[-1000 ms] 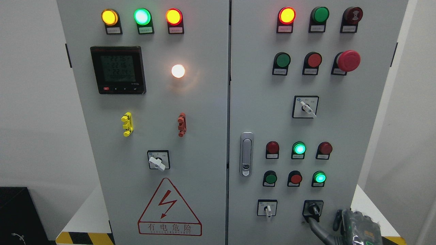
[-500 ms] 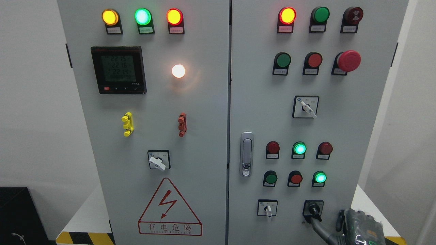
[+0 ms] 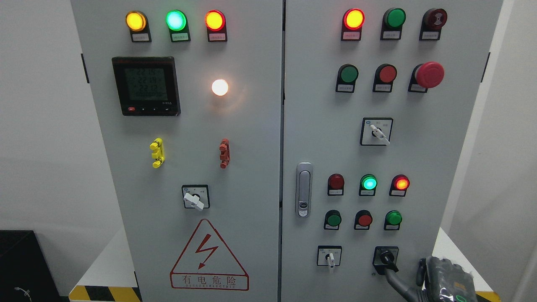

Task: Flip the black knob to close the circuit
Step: 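Release the black knob and pull the right hand back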

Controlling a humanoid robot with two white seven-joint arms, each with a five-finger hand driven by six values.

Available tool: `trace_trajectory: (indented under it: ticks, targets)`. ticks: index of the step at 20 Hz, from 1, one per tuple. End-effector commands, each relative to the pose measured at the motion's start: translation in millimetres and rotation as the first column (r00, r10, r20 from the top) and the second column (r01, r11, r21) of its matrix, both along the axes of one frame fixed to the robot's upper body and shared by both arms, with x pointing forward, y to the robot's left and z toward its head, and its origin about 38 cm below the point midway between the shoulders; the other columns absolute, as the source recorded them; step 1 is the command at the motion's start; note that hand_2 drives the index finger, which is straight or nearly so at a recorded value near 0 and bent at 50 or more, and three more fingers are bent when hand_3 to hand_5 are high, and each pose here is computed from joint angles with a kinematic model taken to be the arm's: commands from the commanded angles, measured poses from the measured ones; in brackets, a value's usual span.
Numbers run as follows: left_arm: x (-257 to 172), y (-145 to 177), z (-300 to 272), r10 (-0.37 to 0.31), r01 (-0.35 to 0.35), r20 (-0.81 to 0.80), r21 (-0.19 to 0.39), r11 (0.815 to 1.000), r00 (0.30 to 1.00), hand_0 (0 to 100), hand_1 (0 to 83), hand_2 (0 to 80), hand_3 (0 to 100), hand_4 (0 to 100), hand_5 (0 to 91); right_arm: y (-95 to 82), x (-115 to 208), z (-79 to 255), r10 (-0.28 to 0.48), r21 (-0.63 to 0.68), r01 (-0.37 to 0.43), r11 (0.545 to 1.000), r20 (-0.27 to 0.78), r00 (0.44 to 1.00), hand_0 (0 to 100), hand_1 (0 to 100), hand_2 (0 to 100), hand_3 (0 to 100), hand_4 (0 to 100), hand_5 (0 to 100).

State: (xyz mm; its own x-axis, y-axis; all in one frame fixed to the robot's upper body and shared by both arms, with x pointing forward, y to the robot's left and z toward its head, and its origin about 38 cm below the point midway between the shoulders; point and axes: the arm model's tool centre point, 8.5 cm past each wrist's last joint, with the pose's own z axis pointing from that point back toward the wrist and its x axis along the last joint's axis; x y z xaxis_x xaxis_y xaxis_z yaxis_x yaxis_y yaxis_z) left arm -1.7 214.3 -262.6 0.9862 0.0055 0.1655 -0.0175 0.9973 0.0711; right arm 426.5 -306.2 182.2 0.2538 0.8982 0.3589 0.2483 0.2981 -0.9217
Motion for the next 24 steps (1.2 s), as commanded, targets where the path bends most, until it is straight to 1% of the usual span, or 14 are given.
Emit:
trace_trajectory:
  ticks: [1, 11, 20, 22, 24]
  targets:
    - [-7.1, -0.8, 0.3, -0.042, 0.042, -0.021, -0.002, 0.999, 0.999, 0, 0.0, 0.0, 0, 0, 0.0, -2.8, 1.1, 4.9, -0.007, -0.001, 0.007, 1.000, 0.014, 1.000, 0, 16, 73, 91, 72, 73]
    - [-7.1, -0.8, 0.3, -0.042, 0.042, -0.021, -0.002, 0.999, 0.999, 0, 0.0, 0.0, 0, 0, 0.0, -2.5, 0.3, 4.6, -0.003, 0.002, 0.003, 1.000, 0.014, 1.000, 0, 15, 73, 91, 72, 73]
    - [-7.1, -0.8, 0.3, -0.042, 0.042, -0.021, -0.002, 0.999, 0.999, 0, 0.0, 0.0, 0, 0, 0.0, 6.0, -6.4, 0.2, 0.019, -0.010, -0.018, 1.000, 0.010, 1.000, 0, 15, 73, 91, 72, 73]
    - [-7.6, -0.8, 0.3, -0.042, 0.042, -0.023, -0.002, 0.999, 0.999, 0, 0.0, 0.0, 0, 0, 0.0, 12.2, -7.3, -1.0, 0.035, -0.016, -0.035, 0.999, 0.007, 0.999, 0, 15, 73, 91, 72, 73]
    - [-7.1, -0.8, 0.3, -0.042, 0.042, -0.021, -0.002, 0.999, 0.999, 0, 0.0, 0.0, 0, 0, 0.0, 14.2, -9.9, -5.4, 0.039, -0.017, -0.039, 0.999, -0.003, 0.999, 0, 15, 73, 91, 72, 73]
